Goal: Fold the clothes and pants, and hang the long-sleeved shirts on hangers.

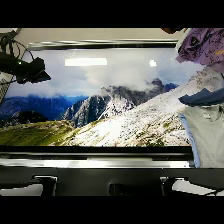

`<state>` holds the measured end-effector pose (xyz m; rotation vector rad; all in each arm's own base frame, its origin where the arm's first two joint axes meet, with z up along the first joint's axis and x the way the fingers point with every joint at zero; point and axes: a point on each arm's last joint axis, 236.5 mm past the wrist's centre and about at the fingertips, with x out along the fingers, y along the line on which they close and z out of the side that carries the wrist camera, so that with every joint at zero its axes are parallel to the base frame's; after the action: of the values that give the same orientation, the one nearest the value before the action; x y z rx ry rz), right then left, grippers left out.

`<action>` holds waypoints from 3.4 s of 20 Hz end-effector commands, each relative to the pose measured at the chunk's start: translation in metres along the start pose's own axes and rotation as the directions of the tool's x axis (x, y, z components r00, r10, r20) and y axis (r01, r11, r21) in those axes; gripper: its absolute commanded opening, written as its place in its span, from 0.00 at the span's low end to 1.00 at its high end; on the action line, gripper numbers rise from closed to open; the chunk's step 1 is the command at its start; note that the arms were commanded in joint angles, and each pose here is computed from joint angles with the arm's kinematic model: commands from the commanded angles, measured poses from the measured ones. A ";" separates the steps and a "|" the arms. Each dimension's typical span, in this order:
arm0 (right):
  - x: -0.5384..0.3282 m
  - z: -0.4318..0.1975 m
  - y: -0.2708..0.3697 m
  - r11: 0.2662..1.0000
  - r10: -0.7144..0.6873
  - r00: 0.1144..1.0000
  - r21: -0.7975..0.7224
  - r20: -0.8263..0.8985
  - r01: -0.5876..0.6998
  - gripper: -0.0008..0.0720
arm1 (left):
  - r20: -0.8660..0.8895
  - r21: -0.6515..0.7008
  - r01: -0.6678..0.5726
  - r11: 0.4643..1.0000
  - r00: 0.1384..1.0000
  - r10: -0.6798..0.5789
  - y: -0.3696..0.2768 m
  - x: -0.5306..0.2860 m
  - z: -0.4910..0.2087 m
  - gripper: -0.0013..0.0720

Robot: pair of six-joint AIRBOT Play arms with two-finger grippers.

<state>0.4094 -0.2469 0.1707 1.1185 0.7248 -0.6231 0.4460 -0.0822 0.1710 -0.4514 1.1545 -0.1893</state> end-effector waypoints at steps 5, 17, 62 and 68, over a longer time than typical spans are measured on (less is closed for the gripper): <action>-0.029 -0.035 -0.056 0.969 -0.248 0.962 -0.005 -0.114 0.249 0.05 | 0.001 -0.001 0.000 1.000 1.000 0.000 0.000 0.000 0.000 0.04; -0.069 -0.067 -0.157 0.831 -0.546 0.835 -0.165 -0.062 0.531 0.05 | 0.002 -0.001 0.000 1.000 1.000 0.000 0.000 0.000 0.001 0.04; 0.038 -0.375 0.042 0.338 -0.143 0.945 -0.912 -0.295 -0.234 0.05 | -0.012 0.217 -0.181 0.959 0.982 0.188 0.048 0.027 -0.067 0.04; 0.025 -0.451 0.041 0.211 -0.145 0.917 -0.917 -0.372 -0.339 0.05 | -0.074 0.212 -0.196 0.957 0.974 0.215 0.065 0.037 -0.108 0.04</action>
<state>0.3752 0.1589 0.0592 0.0382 1.1489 0.2271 0.3685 -0.0672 0.0877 -0.1650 1.2369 -0.1519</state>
